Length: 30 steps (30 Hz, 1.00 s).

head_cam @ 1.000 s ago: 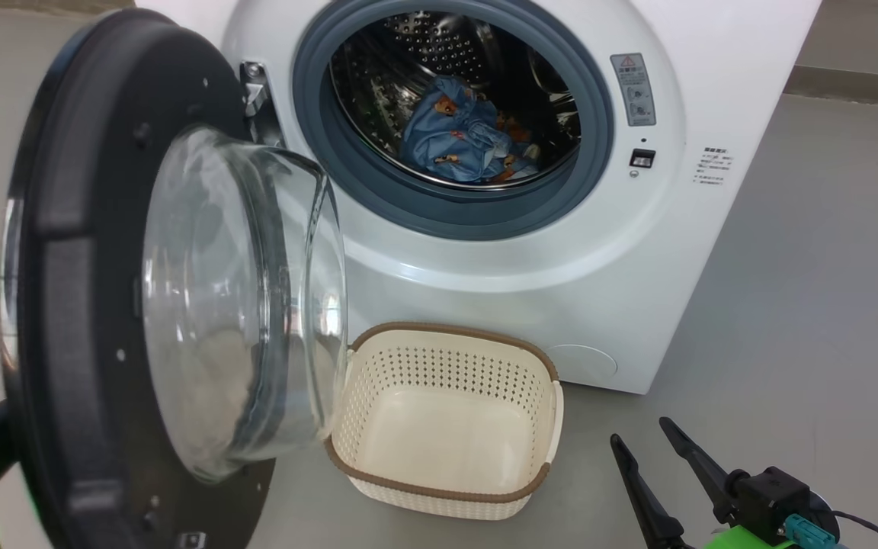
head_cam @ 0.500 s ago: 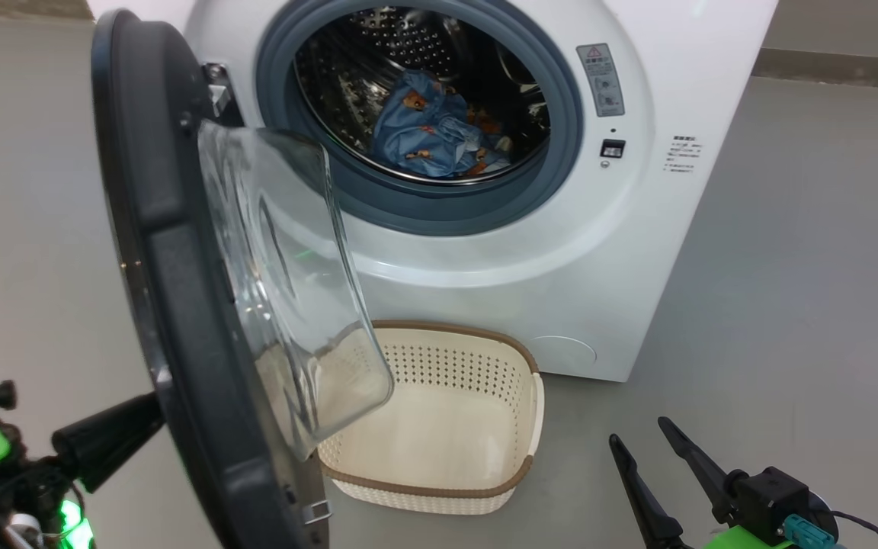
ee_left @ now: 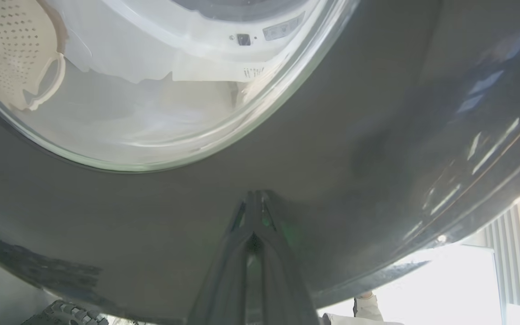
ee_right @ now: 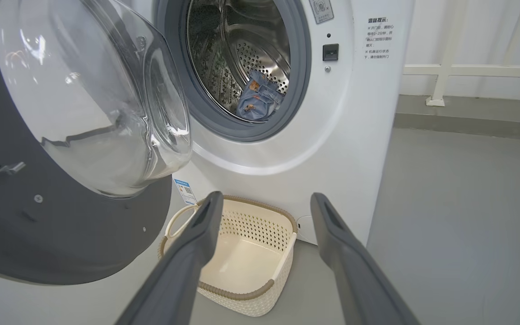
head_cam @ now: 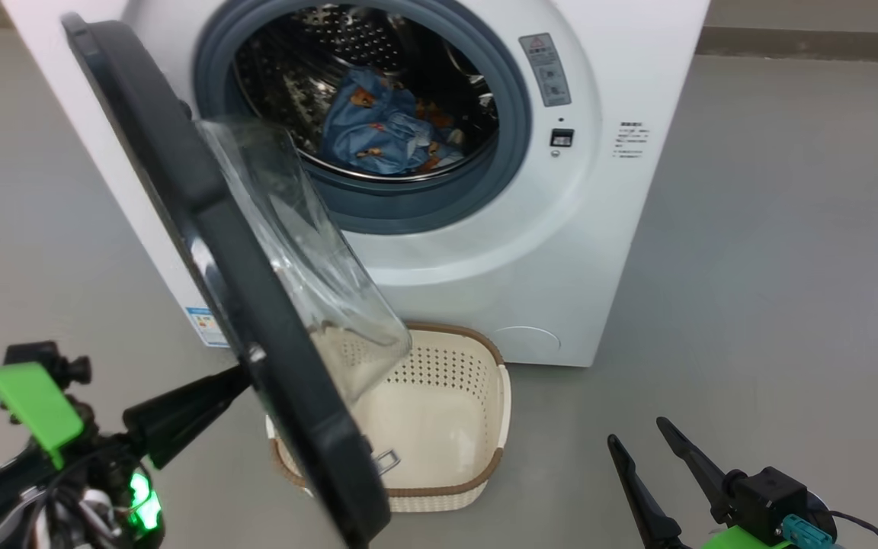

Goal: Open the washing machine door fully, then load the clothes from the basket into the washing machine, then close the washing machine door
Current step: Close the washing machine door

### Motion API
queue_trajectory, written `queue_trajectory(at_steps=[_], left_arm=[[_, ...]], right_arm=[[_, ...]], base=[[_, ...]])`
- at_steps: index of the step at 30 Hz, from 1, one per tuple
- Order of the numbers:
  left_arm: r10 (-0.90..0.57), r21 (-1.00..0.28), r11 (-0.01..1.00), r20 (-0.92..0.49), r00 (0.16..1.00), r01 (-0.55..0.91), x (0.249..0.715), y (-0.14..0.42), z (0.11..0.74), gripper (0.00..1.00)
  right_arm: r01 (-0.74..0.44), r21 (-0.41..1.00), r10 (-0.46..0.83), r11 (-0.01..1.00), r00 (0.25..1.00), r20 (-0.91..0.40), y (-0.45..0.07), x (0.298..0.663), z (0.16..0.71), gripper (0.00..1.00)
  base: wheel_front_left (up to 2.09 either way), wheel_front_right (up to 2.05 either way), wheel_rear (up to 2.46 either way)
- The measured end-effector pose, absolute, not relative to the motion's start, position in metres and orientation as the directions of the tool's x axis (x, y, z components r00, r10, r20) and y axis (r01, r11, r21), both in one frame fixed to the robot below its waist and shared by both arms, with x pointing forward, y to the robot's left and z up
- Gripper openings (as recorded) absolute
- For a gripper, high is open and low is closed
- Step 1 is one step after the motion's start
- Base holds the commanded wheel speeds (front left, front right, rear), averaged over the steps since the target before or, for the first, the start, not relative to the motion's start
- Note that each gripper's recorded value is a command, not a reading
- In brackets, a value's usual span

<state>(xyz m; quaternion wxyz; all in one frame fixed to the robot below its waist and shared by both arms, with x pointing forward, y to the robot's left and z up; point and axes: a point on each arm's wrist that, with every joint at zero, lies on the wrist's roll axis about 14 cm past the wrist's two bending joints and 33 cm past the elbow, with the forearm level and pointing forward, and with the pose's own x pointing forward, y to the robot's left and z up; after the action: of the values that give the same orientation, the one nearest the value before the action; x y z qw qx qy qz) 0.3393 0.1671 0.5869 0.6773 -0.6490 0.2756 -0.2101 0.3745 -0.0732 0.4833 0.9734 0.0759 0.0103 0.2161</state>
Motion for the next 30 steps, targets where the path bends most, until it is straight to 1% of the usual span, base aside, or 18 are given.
queue_trajectory(at_steps=[8, 16, 30], left_arm=[[-0.678, -0.998, 0.045, -0.062, 0.732, -0.043, 0.363, 0.139, 0.587, 0.00], [-0.623, -0.999, 0.044, -0.025, 0.782, 0.003, 0.404, 0.133, 0.588, 0.00], [-0.656, -0.999, 0.031, 0.003, 0.754, 0.030, 0.445, 0.097, 0.590, 0.00]], right_arm=[[-0.381, 0.156, 0.386, 0.911, 0.922, 0.000, -0.086, 0.373, 0.479, 1.00], [-0.356, 0.154, 0.359, 0.922, 0.933, 0.009, -0.095, 0.377, 0.482, 1.00], [-0.295, 0.153, 0.298, 0.943, 0.955, 0.001, -0.117, 0.377, 0.479, 1.00]], base=[[0.00, 0.00, 0.00], [0.00, 0.00, 0.00], [0.00, 0.00, 0.00]])
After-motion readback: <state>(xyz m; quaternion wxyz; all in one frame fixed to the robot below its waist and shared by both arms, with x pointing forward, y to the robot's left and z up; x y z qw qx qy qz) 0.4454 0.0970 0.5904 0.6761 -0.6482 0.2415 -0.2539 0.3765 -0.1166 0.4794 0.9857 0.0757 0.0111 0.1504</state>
